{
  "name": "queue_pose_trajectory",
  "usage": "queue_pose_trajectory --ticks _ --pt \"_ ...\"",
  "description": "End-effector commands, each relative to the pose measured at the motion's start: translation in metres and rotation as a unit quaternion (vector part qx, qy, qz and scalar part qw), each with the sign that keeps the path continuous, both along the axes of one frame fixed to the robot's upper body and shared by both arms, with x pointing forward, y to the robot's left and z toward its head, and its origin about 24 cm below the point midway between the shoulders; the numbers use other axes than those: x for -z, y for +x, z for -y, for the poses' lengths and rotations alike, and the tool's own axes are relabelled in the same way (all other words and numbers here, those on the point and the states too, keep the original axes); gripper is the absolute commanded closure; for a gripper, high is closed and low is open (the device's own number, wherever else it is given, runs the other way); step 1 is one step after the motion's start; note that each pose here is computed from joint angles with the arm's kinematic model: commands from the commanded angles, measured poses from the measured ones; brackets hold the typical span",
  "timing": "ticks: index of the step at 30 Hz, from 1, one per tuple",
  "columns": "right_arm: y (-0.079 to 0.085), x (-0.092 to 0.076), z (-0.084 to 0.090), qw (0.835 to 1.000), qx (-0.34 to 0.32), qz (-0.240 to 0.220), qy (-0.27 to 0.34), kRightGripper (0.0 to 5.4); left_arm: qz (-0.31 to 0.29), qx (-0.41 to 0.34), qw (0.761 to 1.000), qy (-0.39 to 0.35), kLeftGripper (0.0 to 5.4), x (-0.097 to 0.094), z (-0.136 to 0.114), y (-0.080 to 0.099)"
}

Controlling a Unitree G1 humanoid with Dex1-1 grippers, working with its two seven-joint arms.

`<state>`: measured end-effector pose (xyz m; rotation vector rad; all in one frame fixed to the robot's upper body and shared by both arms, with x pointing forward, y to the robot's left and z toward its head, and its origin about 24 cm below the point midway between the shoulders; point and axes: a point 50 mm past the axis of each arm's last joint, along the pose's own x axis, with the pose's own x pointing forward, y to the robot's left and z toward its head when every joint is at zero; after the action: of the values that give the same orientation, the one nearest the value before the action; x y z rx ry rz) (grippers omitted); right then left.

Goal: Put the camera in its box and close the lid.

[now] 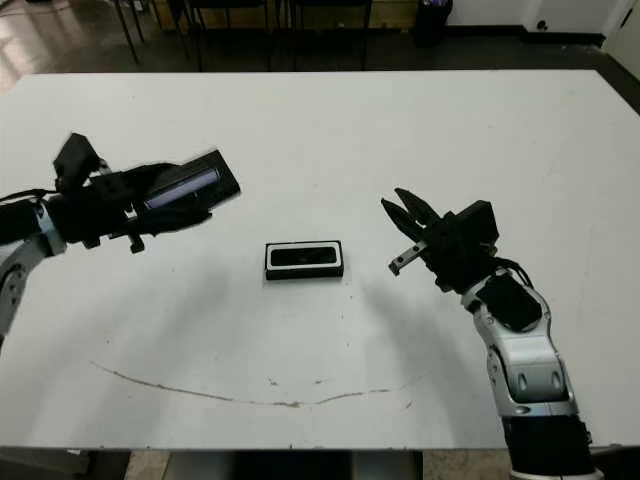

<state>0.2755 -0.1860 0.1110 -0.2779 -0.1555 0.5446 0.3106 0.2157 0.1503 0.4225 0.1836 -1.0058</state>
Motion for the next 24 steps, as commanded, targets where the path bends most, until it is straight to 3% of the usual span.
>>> queue_pose_trajectory --ticks 1,7,14,24 --pt "0.001 0.004 0.005 1.000 0.004 -0.018 -0.006 5.40 -0.037 0.024 0.999 0.021 3.60 0.005 -0.001 0.005" --pt "0.000 0.004 0.005 1.000 0.009 -0.020 -0.011 5.40 -0.067 0.067 0.995 -0.001 3.60 0.007 0.010 0.014" --pt "0.000 0.005 0.006 1.000 0.012 -0.023 -0.010 5.40 -0.108 0.073 0.987 -0.090 3.60 0.015 0.016 0.023" --pt "0.000 0.005 0.008 1.000 0.015 -0.024 -0.008 5.40 -0.134 0.065 0.977 -0.154 3.60 0.047 0.039 0.026"
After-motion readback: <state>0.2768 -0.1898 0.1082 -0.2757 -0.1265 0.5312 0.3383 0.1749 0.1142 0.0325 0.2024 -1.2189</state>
